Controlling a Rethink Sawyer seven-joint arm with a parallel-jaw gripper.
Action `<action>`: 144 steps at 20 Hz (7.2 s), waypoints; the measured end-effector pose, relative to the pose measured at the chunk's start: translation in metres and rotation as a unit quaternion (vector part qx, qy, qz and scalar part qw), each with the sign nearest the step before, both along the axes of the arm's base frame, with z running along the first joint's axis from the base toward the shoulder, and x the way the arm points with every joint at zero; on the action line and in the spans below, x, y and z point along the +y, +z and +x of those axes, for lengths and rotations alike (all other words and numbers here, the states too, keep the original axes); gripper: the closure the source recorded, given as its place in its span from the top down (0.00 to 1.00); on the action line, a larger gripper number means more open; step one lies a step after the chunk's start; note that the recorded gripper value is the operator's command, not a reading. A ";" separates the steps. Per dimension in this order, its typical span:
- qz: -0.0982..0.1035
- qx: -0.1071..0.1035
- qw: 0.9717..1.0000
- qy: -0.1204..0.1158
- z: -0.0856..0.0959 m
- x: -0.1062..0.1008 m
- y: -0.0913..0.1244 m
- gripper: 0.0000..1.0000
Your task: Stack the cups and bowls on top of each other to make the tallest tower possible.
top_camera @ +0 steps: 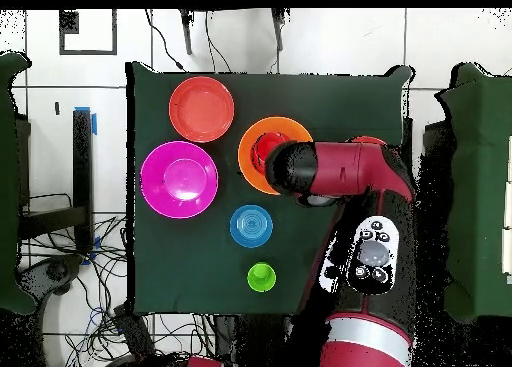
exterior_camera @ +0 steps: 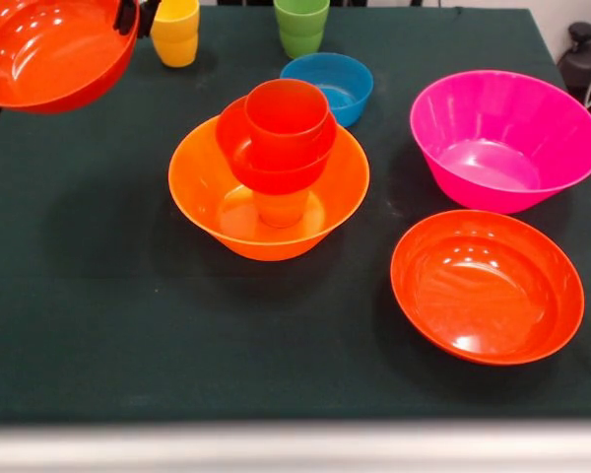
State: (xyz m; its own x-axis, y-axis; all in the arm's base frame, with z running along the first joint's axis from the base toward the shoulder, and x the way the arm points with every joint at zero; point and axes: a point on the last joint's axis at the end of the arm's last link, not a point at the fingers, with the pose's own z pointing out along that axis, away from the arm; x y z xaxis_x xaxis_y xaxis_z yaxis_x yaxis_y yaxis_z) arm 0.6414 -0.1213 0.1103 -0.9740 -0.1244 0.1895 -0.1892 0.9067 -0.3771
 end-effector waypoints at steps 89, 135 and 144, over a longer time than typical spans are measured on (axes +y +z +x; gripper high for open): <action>-0.054 -0.170 0.982 -0.059 0.062 0.129 0.045 0.00; -0.052 -0.126 0.987 -0.084 0.067 0.164 0.023 0.00; -0.049 -0.136 0.986 -0.081 0.075 0.173 0.030 0.00</action>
